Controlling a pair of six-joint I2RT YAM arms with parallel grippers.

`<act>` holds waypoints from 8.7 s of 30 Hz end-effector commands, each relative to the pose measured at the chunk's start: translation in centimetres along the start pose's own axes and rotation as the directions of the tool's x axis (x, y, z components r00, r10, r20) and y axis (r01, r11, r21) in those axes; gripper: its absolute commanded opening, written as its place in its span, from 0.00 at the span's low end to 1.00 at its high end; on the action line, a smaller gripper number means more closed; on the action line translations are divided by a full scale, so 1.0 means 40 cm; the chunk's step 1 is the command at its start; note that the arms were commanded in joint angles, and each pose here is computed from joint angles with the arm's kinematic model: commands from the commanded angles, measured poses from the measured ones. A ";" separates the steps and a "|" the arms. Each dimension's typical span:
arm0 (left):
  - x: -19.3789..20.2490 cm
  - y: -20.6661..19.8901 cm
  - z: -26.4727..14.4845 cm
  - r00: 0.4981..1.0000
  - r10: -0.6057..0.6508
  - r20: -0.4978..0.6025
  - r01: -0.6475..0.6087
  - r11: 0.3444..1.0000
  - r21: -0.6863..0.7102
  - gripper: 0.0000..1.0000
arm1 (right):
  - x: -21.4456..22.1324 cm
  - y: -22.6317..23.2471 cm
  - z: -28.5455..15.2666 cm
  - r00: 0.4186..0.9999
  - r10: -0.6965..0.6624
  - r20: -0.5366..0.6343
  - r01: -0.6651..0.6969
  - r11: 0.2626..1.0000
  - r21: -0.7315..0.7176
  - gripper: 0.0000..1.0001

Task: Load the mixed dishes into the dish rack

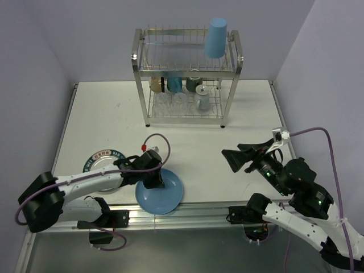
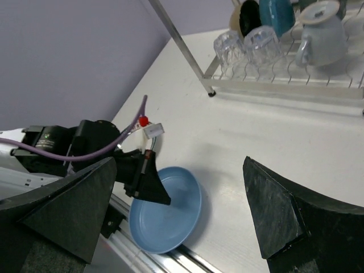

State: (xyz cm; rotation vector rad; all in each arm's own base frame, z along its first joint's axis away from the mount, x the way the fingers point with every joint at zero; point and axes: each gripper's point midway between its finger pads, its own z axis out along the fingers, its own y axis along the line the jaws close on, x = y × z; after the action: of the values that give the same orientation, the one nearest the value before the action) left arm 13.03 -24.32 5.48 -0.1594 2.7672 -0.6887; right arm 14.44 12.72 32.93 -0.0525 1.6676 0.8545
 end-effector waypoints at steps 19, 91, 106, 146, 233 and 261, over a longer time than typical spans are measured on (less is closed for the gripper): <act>-0.060 -0.156 0.081 0.997 0.063 0.046 -0.067 0.995 0.074 0.02 | 0.690 -0.160 0.177 0.730 0.328 -0.599 -0.127 0.927 0.353 1.00; -0.748 -0.442 -1.321 -0.330 0.258 0.908 -0.055 0.955 -0.291 0.00 | 0.248 -0.084 0.043 0.942 0.127 -0.310 -0.032 0.955 0.296 0.99; -1.064 -0.492 -1.041 -0.256 0.476 0.842 0.220 0.876 -0.428 0.00 | 0.328 -0.099 0.082 0.930 0.100 -0.353 0.010 0.955 0.297 0.99; -1.211 -0.369 -0.668 0.133 0.514 0.848 0.116 0.841 -0.528 0.63 | 0.373 -0.119 0.094 0.934 0.111 -0.340 -0.007 0.956 0.292 0.99; -0.345 -0.235 -0.554 0.669 0.354 0.654 -0.573 0.806 0.150 0.99 | 0.418 0.132 0.154 0.763 -0.006 -0.646 -0.199 0.949 -0.245 0.00; -0.168 -0.397 -0.569 0.730 0.443 0.521 -0.684 0.456 0.570 0.00 | 0.167 0.183 0.117 0.897 -0.013 -0.443 -0.136 0.943 -0.304 0.21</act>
State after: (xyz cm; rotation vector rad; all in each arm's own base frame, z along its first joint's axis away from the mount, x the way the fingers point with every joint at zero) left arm 12.51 -26.25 27.99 0.7603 2.0089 -1.3252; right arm 10.80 23.53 25.41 -0.5112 2.1305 1.2738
